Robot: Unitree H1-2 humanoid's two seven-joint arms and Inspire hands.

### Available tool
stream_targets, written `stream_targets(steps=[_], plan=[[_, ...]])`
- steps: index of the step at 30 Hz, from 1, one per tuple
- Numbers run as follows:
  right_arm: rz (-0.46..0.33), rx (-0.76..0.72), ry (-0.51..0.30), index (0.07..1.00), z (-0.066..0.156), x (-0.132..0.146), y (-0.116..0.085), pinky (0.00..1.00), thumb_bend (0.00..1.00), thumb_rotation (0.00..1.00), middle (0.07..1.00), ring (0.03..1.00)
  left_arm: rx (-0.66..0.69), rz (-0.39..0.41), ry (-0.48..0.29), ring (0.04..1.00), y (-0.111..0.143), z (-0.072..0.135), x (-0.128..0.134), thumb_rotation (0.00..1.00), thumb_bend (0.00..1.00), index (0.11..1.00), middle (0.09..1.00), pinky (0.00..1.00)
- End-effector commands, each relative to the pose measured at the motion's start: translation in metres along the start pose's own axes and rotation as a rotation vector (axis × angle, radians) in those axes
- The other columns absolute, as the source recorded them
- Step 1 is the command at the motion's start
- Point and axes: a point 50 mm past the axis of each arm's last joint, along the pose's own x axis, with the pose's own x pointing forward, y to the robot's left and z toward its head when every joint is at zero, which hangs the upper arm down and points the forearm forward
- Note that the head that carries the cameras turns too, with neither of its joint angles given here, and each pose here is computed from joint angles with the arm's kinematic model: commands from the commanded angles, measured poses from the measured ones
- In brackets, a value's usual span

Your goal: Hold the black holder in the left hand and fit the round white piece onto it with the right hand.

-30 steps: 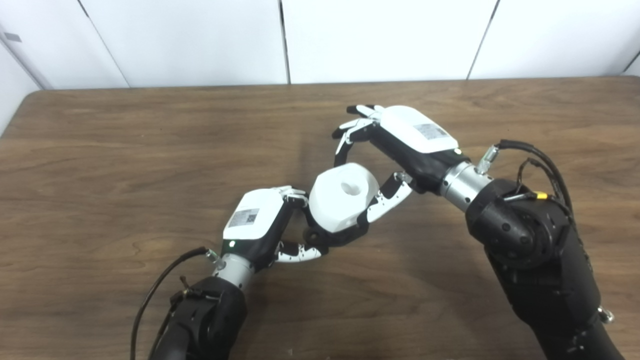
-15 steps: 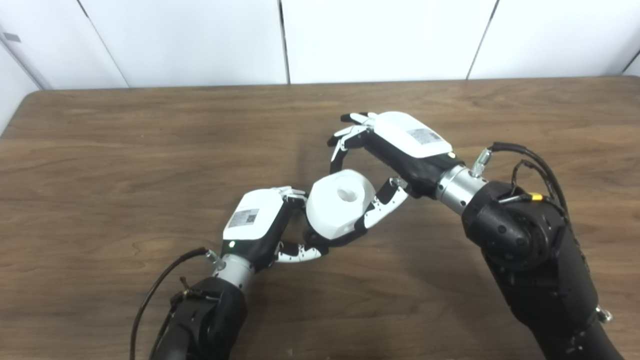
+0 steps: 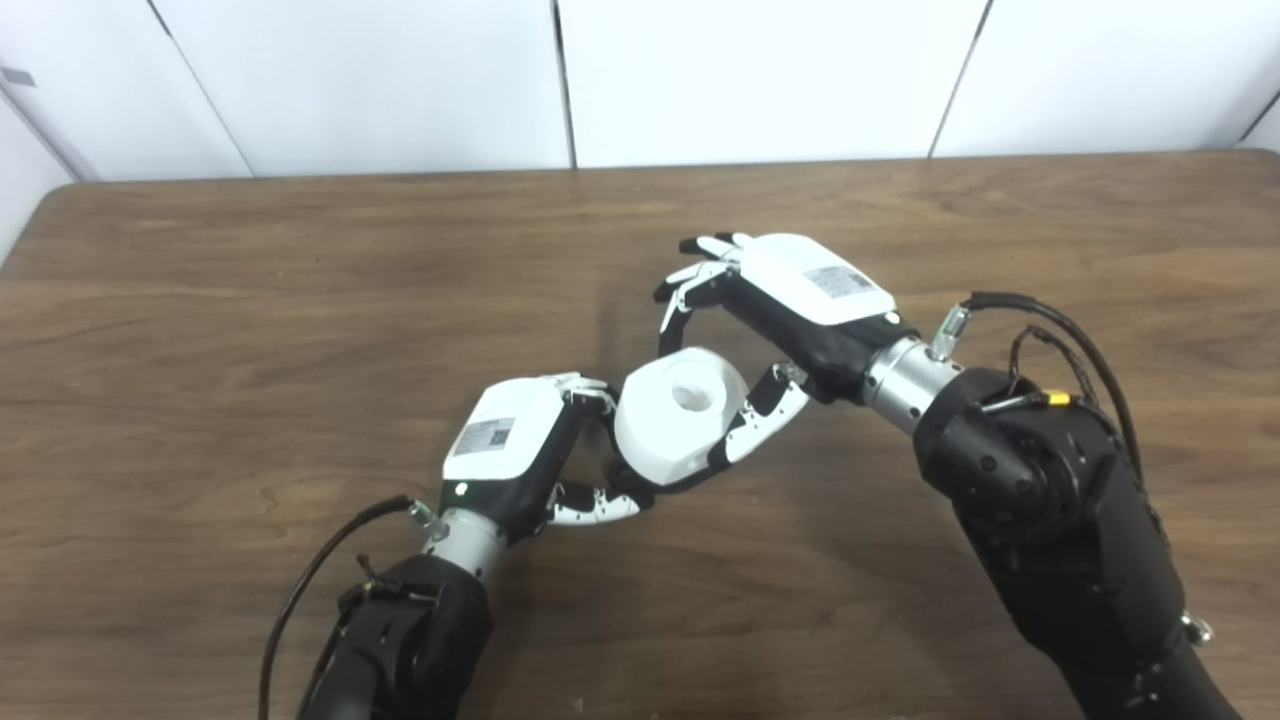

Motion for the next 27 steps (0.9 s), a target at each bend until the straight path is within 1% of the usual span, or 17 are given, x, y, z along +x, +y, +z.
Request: stream_targets(steps=[1,9,18,27], plan=[[-0.031,-0.060,-0.037,0.482,0.0040,0.0001,-0.0059,1.00,0.53,0.14,0.816,0.964,-0.011,-0.044,0.017,0.856,-0.0046,-0.0011,-0.0030,0.05,0.52,0.486,0.779,0.85],[-0.022,-0.073,-0.059,0.482,0.0050,-0.0001,-0.0019,1.00,0.53,0.14,0.817,0.962,-0.014,-0.043,0.015,0.855,-0.0047,-0.0016,-0.0024,0.05,0.52,0.486,0.779,0.85],[-0.009,-0.071,-0.061,0.482,0.0086,0.0010,0.0010,1.00,0.53,0.14,0.818,0.962,-0.010,-0.040,0.011,0.851,-0.0047,-0.0009,-0.0015,0.06,0.52,0.486,0.776,0.85],[-0.006,-0.070,-0.068,0.482,0.0102,0.0002,-0.0013,0.99,0.53,0.14,0.813,0.958,-0.021,-0.040,0.013,0.855,-0.0042,-0.0005,-0.0030,0.05,0.52,0.486,0.779,0.85]])
